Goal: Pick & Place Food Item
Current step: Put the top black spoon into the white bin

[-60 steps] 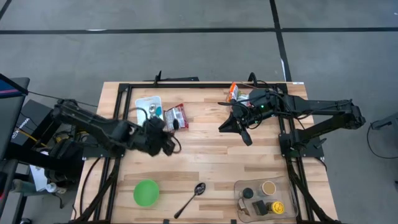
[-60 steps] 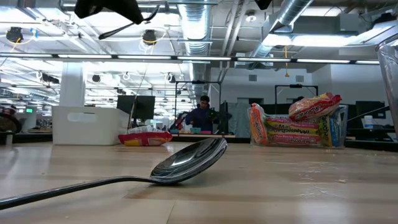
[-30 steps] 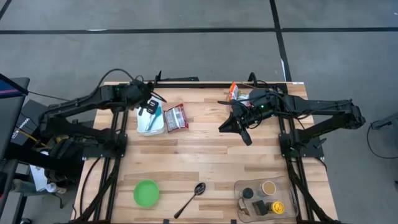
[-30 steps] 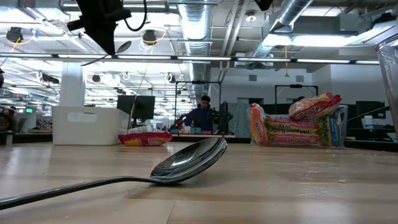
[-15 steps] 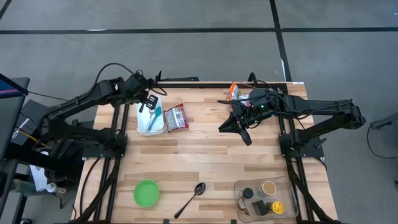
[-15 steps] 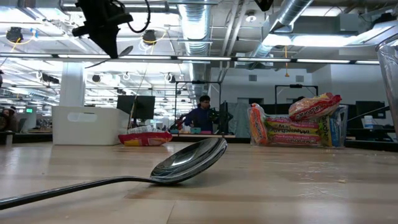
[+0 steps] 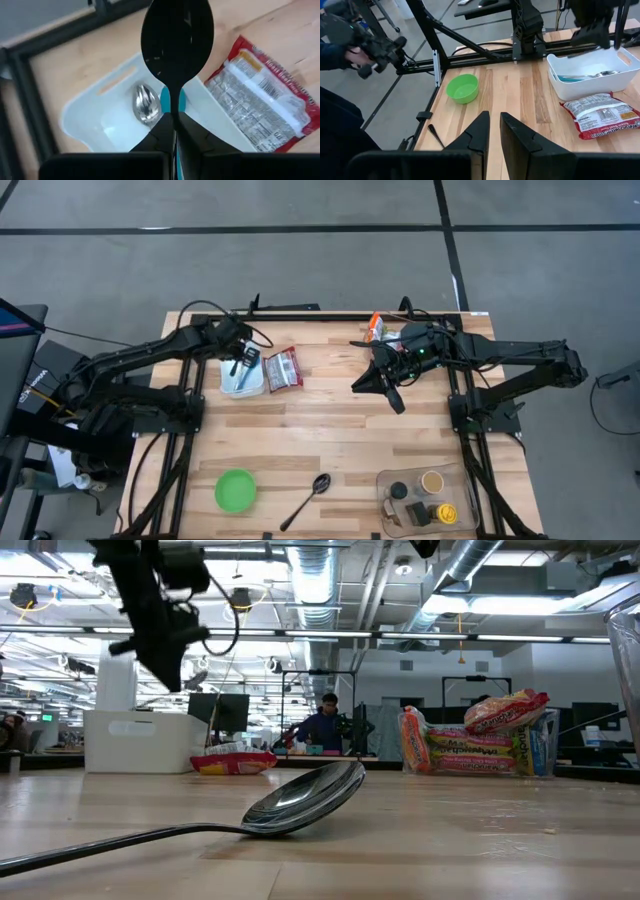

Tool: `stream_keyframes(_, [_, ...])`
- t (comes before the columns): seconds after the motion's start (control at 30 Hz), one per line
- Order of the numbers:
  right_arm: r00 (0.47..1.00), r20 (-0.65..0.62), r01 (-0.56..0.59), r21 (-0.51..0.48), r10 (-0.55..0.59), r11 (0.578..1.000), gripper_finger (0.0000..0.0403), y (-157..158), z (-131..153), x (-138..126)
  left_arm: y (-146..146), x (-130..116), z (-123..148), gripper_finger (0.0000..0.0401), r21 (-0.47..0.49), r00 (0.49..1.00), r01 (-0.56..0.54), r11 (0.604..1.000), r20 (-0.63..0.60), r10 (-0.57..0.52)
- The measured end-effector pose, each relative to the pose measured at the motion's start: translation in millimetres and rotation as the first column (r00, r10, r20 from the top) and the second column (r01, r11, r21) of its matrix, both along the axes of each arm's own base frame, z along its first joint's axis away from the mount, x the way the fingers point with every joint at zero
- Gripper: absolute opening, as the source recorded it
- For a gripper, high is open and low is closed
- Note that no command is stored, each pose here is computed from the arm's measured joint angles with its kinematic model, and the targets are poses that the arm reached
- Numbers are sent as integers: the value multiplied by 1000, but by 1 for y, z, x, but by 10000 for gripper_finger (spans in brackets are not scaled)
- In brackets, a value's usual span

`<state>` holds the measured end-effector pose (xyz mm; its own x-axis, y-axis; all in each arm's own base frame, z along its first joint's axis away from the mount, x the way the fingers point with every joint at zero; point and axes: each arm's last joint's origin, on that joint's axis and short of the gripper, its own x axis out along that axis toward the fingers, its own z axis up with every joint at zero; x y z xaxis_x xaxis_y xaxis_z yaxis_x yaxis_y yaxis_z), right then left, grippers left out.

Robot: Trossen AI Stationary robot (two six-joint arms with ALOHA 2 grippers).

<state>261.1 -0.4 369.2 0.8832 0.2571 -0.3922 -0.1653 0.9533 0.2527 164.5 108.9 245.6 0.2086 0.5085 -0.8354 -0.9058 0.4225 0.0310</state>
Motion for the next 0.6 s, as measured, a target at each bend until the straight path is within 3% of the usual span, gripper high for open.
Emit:
stream_keyframes(0.33, [1000, 0, 0, 0, 0, 1000, 40, 0, 0, 0, 4, -14, -56, 4, -92, 998, -46, 995, 45, 50])
stream_keyframes(0.6, [1000, 0, 1, -1, -1, 1000, 40, 0, 0, 0, -2, -24, -80, 4, -171, 998, -45, 984, 27, 51])
